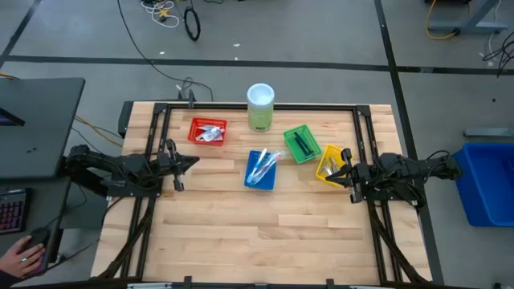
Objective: Pick & Place Travel size toiletries
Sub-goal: Return to Home Position
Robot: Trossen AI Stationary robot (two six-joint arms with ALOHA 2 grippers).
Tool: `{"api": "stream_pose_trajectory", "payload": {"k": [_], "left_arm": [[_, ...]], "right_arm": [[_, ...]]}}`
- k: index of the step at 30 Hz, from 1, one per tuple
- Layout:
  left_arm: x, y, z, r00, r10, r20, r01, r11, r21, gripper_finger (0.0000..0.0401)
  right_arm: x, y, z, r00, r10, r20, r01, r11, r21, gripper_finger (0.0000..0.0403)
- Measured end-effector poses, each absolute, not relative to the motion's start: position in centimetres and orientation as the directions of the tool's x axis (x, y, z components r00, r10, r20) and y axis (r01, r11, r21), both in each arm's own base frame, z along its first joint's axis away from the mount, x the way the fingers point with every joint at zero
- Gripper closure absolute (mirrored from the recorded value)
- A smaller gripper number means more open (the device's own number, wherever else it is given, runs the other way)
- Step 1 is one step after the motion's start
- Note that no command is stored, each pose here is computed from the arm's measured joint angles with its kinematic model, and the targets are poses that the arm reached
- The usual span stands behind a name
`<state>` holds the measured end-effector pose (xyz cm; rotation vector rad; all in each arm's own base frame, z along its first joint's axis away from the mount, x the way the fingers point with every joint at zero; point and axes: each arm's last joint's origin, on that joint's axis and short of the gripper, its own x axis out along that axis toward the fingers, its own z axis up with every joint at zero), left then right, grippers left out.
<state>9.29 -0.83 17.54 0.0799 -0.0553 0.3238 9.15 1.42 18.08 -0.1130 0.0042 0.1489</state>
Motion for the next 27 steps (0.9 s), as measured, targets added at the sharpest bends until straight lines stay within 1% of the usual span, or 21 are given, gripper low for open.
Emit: {"api": "stream_pose_trajectory", "payload": {"k": [5,9,11,15,17,22,27], "left_arm": [[9.3,-0.9,17.5,0.953,0.294,0.075,-0.299,0.950,0.084,0.0390],[9.3,-0.9,17.5,0.957,0.280,0.073,-0.284,0.957,0.064,0.0396],[9.4,-1.0,17.5,0.967,0.246,0.073,-0.251,0.966,0.067,0.0393],[9.4,-1.2,17.4,0.980,0.185,0.071,-0.189,0.980,0.056,0.0379],[9.4,-1.2,17.4,0.981,0.184,0.067,-0.188,0.980,0.061,0.0376],[9.4,-1.2,17.3,0.979,0.195,0.065,-0.199,0.979,0.052,0.0379],[9.4,-1.2,17.4,0.978,0.198,0.068,-0.199,0.980,0.006,0.0383]], "right_arm": [[9.5,1.4,17.0,0.991,0.131,0.006,-0.129,0.985,-0.112,0.0380],[9.7,1.5,16.7,0.991,0.132,0.012,-0.129,0.985,-0.112,0.0380],[9.7,1.5,16.7,0.991,0.132,0.011,-0.130,0.986,-0.106,0.0379],[9.7,1.5,16.7,0.991,0.131,0.011,-0.131,0.990,-0.045,0.0378],[9.7,1.4,16.7,0.992,0.125,0.012,-0.125,0.991,-0.039,0.0378],[9.7,1.2,16.8,0.998,0.057,0.023,-0.057,0.998,-0.015,0.0379],[9.7,1.2,16.8,0.998,0.052,0.023,-0.052,0.998,-0.020,0.0383]]}}
